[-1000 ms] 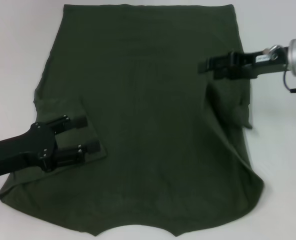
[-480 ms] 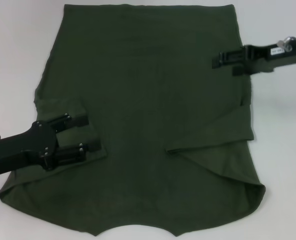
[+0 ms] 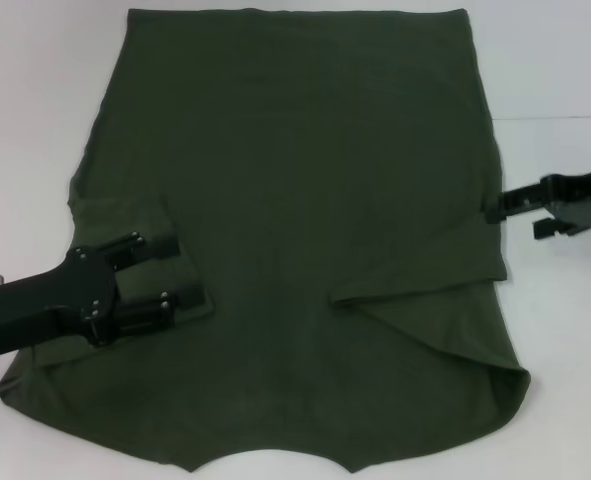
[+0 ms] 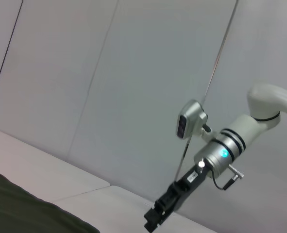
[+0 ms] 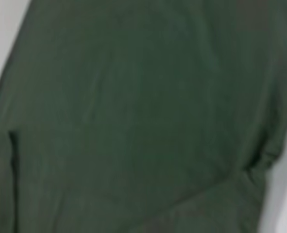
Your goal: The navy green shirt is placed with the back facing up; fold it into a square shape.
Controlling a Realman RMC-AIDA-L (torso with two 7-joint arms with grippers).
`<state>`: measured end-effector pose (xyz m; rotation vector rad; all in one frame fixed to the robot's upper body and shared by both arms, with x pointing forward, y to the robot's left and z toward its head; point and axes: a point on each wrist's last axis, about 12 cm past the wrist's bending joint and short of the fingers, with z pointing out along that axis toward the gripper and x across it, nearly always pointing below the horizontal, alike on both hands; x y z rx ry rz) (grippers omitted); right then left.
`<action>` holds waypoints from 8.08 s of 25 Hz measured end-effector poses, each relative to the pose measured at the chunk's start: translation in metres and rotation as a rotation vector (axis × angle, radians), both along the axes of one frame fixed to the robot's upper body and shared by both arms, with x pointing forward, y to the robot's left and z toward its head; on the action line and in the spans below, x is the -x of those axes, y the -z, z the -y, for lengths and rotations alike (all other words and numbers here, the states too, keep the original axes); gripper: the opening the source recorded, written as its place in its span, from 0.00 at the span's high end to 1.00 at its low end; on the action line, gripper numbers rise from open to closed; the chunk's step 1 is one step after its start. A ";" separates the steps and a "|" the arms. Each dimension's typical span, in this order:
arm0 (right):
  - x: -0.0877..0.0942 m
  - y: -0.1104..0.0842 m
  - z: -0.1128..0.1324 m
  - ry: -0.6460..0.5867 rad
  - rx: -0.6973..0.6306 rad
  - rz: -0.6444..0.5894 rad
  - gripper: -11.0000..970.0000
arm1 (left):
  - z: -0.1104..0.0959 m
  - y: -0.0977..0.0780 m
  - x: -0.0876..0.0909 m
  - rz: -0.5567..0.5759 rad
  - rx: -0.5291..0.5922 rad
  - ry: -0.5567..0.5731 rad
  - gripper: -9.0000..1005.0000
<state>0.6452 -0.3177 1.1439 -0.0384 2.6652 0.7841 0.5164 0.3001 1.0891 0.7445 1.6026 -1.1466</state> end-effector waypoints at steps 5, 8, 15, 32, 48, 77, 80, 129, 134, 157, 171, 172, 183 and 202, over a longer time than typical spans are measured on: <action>0.005 0.014 0.006 0.025 0.020 -0.003 0.07 | 0.001 0.000 0.000 0.000 0.000 0.003 0.14; 0.006 0.020 0.002 0.019 0.017 0.004 0.07 | 0.001 0.000 0.000 0.000 0.001 0.004 0.14; 0.008 0.032 -0.012 -0.005 0.013 0.022 0.08 | 0.001 0.000 0.001 0.001 0.006 0.003 0.14; 0.014 0.051 -0.020 0.007 0.014 0.070 0.10 | 0.000 -0.001 0.001 -0.001 0.009 0.003 0.14; 0.016 0.053 -0.027 0.020 -0.055 0.084 0.11 | 0.000 -0.001 0.001 -0.001 0.009 0.003 0.14; -0.015 -0.008 -0.009 0.074 -0.144 0.112 0.15 | 0.000 -0.002 0.002 0.001 0.017 0.013 0.14; -0.005 0.001 0.006 0.086 -0.106 0.066 0.15 | 0.001 -0.002 0.002 0.001 0.017 0.013 0.14; 0.016 0.056 -0.017 0.076 -0.036 0.050 0.54 | 0.001 -0.001 0.002 0.000 0.019 0.014 0.14; 0.017 0.057 -0.018 0.063 -0.038 0.063 0.75 | 0.001 -0.002 0.002 0.000 0.020 0.015 0.13; -0.023 0.021 -0.056 0.106 -0.129 0.204 0.90 | -0.003 -0.006 0.000 0.023 0.024 0.007 0.13; -0.037 0.018 -0.073 0.185 -0.126 0.286 0.61 | -0.002 -0.011 -0.006 0.041 0.024 0.008 0.13; -0.038 0.017 -0.073 0.189 -0.127 0.291 0.56 | -0.002 -0.011 -0.006 0.041 0.026 0.006 0.13; -0.028 -0.005 -0.037 0.120 -0.213 0.354 0.29 | -0.005 -0.012 -0.003 -0.059 0.080 -0.003 0.13; 0.028 -0.013 -0.002 -0.219 -0.316 0.249 0.05 | -0.101 -0.037 0.013 -0.796 0.149 -0.221 0.14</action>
